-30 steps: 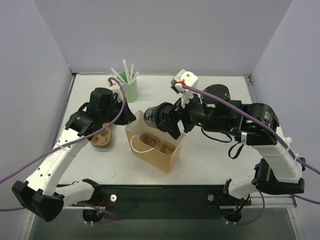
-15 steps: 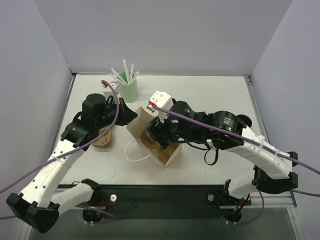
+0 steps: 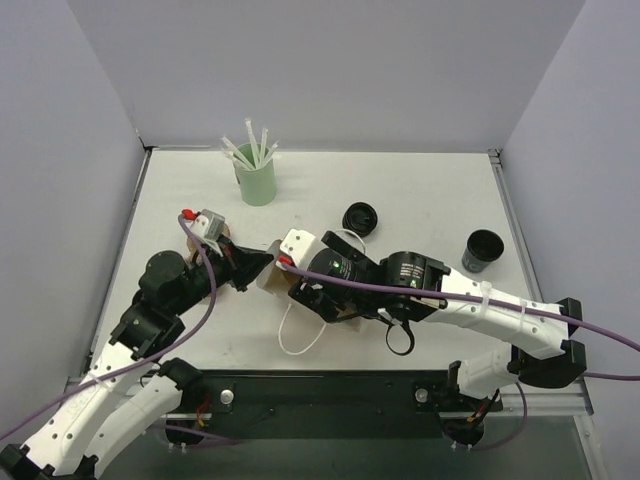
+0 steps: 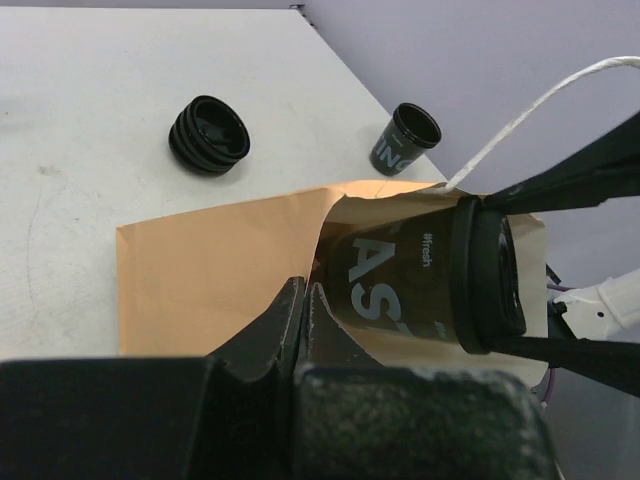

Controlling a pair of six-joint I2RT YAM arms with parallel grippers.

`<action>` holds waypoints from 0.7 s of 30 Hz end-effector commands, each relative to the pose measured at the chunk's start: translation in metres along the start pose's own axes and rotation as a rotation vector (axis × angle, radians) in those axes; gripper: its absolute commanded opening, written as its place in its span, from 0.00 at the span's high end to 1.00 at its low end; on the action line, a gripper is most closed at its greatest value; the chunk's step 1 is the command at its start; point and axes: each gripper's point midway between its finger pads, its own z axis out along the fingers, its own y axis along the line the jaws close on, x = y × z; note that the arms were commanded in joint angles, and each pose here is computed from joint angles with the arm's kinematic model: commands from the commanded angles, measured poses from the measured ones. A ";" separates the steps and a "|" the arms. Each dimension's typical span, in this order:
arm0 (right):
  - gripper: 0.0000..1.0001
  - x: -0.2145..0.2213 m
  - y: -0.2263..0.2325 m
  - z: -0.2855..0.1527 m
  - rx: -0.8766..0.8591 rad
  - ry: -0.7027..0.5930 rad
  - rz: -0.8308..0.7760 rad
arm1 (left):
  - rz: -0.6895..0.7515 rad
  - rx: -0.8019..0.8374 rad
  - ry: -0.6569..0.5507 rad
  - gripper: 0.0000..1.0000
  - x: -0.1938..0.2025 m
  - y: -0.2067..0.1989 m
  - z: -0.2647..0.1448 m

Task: Pack the takeout coffee

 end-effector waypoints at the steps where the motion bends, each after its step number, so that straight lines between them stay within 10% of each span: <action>1: 0.46 0.003 -0.012 -0.005 0.060 -0.048 -0.085 | 0.083 0.171 -0.168 1.00 -0.032 -0.033 -0.005; 21: 0.46 0.048 -0.021 0.045 0.183 0.041 -0.231 | 0.073 0.148 -0.080 1.00 -0.005 -0.022 -0.004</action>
